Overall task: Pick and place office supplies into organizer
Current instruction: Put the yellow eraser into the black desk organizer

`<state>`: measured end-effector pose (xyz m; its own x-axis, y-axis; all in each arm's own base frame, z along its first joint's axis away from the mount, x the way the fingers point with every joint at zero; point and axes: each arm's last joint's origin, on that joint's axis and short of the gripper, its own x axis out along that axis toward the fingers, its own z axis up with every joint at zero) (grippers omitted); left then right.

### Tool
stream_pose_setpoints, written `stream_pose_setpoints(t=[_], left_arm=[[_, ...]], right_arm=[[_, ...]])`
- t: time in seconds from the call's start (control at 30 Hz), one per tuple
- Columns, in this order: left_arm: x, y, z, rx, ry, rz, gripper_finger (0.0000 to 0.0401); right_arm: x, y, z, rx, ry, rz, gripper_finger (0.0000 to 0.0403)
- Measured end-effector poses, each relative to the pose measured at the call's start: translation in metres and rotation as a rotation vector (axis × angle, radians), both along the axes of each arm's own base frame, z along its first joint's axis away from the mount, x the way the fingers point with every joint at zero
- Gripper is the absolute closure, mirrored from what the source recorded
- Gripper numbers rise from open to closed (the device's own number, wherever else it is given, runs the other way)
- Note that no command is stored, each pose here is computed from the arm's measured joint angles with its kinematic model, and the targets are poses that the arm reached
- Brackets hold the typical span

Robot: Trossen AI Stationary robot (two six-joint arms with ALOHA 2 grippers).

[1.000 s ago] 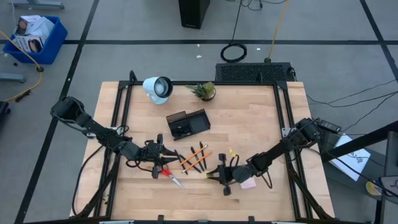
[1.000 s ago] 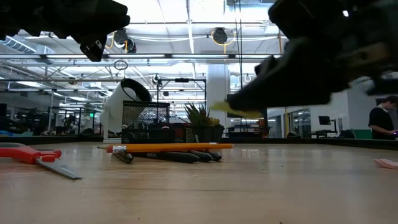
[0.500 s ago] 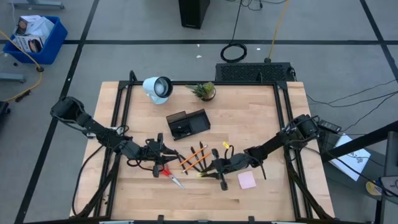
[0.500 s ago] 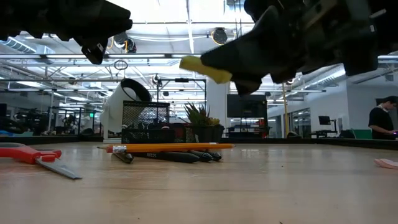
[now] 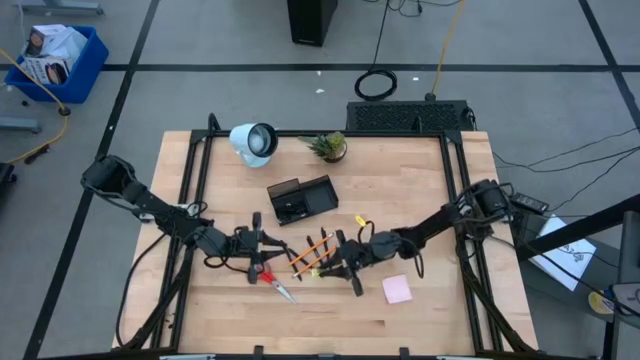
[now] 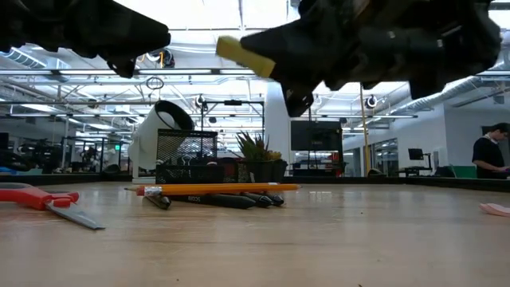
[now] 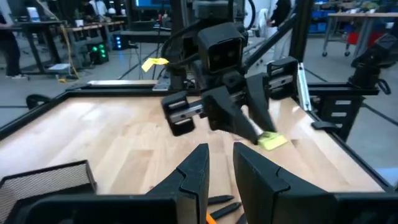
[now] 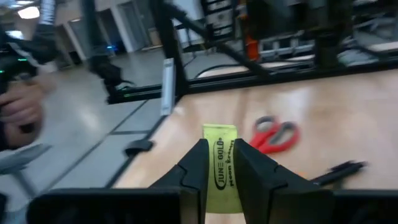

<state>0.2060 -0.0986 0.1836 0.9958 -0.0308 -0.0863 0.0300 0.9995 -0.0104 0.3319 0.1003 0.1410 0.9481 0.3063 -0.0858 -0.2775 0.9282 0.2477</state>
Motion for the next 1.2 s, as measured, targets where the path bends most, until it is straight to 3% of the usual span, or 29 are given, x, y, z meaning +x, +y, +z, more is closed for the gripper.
stream_pose_setpoints(t=[0.2, 0.4, 0.57, 0.77, 1.03, 1.2], left_arm=[[0.000, 0.000, -0.001, -0.026, 0.012, 0.002, 0.0325], [-0.001, 0.000, -0.007, 0.163, 0.066, -0.037, 0.0325], [-0.001, 0.001, -0.007, 0.167, 0.061, 0.011, 0.0325], [-0.003, -0.005, -0.001, 0.004, 0.007, 0.001, 0.0325], [-0.012, -0.013, 0.038, -0.235, -0.351, -0.054, 0.0325], [-0.020, -0.018, 0.049, -0.268, -0.451, -0.085, 0.0325]], right_arm=[[0.006, -0.023, -0.001, -0.035, 0.003, -0.081, 0.0348], [0.009, -0.036, 0.001, 0.081, 0.019, -0.049, 0.0348], [0.010, -0.044, 0.002, 0.076, 0.009, -0.058, 0.0348], [0.028, -0.054, 0.007, -0.007, 0.068, -0.097, 0.0348], [0.052, -0.062, 0.018, -0.250, 0.202, -0.275, 0.0348], [0.062, -0.074, 0.027, -0.291, 0.236, -0.313, 0.0348]])
